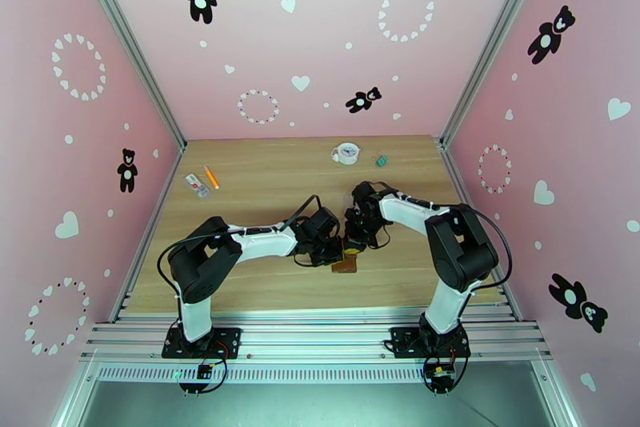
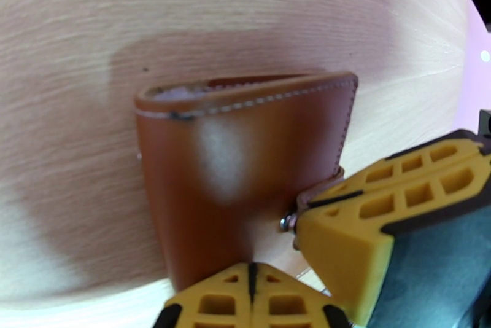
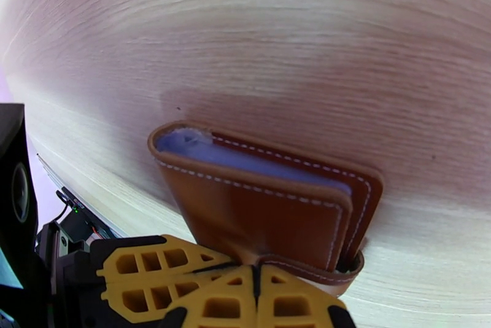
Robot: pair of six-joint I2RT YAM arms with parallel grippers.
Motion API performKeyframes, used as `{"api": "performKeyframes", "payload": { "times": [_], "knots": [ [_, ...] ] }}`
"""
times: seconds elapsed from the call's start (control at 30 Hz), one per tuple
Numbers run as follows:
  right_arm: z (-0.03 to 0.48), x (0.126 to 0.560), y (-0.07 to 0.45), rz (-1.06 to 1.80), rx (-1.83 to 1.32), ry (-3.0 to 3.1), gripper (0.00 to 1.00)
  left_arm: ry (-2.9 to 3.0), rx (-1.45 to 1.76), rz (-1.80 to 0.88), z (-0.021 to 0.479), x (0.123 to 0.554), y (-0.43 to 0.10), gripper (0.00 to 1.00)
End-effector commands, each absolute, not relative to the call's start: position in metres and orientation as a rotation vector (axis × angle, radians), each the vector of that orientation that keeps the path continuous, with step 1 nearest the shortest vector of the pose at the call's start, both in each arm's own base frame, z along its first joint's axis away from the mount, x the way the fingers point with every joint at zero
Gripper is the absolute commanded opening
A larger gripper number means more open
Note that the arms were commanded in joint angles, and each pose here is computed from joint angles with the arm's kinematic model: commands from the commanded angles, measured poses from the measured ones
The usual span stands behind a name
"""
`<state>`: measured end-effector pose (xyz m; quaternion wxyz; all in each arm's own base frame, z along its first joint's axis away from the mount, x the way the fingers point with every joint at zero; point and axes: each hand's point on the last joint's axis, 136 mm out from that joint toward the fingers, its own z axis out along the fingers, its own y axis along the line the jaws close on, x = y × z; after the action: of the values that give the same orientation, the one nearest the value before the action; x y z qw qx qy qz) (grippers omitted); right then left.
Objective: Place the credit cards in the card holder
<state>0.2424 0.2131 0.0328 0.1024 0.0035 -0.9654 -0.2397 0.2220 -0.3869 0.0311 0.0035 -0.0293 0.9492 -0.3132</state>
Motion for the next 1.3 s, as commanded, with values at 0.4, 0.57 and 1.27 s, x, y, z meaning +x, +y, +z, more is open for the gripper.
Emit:
{"api": "performKeyframes", "payload": {
  "times": [0.4, 0.57, 1.27],
  "knots": [
    [-0.015, 0.224, 0.19, -0.443, 0.003, -2.788, 0.0, 3.04, -0.107, -0.895, 0.011, 0.212, -0.375, 0.03],
    [-0.025, 0.22, 0.183, -0.382, 0.002, -2.778, 0.0, 3.04, -0.096, -0.894, 0.013, 0.211, -0.374, 0.03],
    [-0.031, 0.234, 0.164, -0.16, 0.008, -2.859, 0.0, 3.036, -0.08, -0.892, 0.015, 0.209, -0.37, 0.03]
  ]
}}
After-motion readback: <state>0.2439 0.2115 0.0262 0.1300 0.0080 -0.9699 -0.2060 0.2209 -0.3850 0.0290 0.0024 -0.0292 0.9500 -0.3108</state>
